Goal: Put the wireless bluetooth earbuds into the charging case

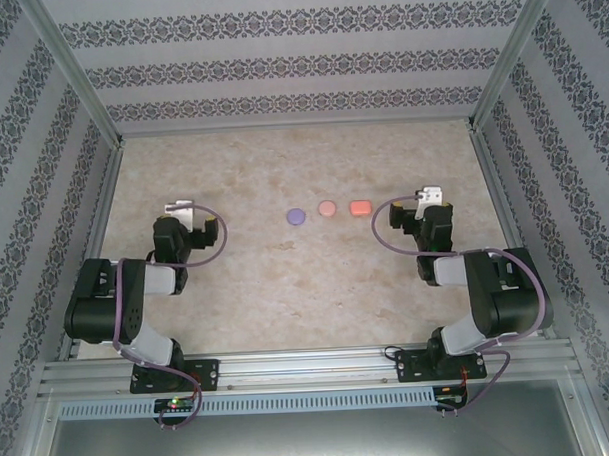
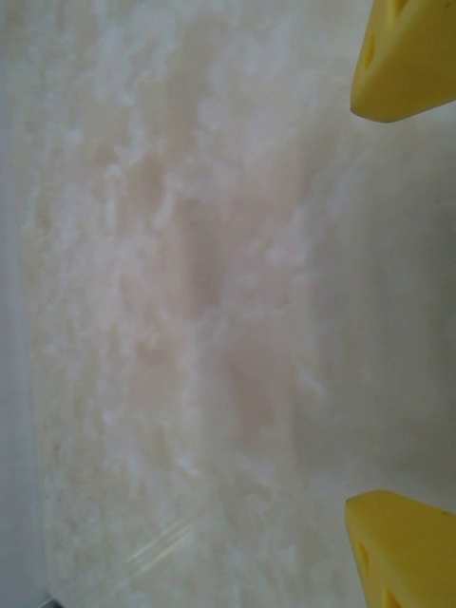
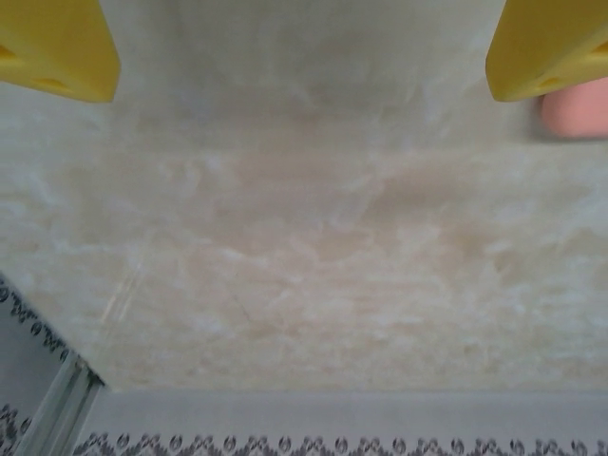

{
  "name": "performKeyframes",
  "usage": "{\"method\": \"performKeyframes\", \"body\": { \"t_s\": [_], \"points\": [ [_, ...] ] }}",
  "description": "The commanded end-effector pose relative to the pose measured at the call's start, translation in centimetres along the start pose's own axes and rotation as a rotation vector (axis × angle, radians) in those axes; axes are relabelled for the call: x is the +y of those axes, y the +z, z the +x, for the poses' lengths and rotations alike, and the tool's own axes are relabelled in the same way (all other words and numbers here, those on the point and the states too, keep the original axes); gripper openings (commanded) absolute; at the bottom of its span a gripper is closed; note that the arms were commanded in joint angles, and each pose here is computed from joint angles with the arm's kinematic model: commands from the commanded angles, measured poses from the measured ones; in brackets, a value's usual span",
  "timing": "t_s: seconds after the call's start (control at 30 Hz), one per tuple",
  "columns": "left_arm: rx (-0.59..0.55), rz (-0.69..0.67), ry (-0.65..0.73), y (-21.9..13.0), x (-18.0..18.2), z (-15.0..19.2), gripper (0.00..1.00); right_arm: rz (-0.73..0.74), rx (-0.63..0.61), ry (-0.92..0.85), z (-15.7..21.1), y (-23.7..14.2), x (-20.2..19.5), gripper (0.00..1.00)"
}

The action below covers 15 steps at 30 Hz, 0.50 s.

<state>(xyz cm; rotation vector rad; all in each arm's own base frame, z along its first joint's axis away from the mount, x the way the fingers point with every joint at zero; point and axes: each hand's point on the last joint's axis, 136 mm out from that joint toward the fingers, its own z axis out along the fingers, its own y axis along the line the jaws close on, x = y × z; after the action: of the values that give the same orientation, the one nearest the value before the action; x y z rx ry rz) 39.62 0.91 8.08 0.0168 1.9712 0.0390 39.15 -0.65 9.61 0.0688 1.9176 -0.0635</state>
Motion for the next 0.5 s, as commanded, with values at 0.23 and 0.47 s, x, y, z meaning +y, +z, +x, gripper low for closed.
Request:
{"method": "performKeyframes", "body": {
  "t_s": [0.23, 0.47],
  "points": [
    [0.008, 0.006, -0.039, 0.3, -0.2, -0.3, 0.99, -0.022, -0.037, -0.002, -1.1, 0.0, 0.5, 0.98],
    [0.009, 0.007, -0.039, 0.2, -0.2, -0.2, 0.99, -0.076, -0.015, 0.013, -1.0, 0.5, 0.9, 0.98]
  ]
}}
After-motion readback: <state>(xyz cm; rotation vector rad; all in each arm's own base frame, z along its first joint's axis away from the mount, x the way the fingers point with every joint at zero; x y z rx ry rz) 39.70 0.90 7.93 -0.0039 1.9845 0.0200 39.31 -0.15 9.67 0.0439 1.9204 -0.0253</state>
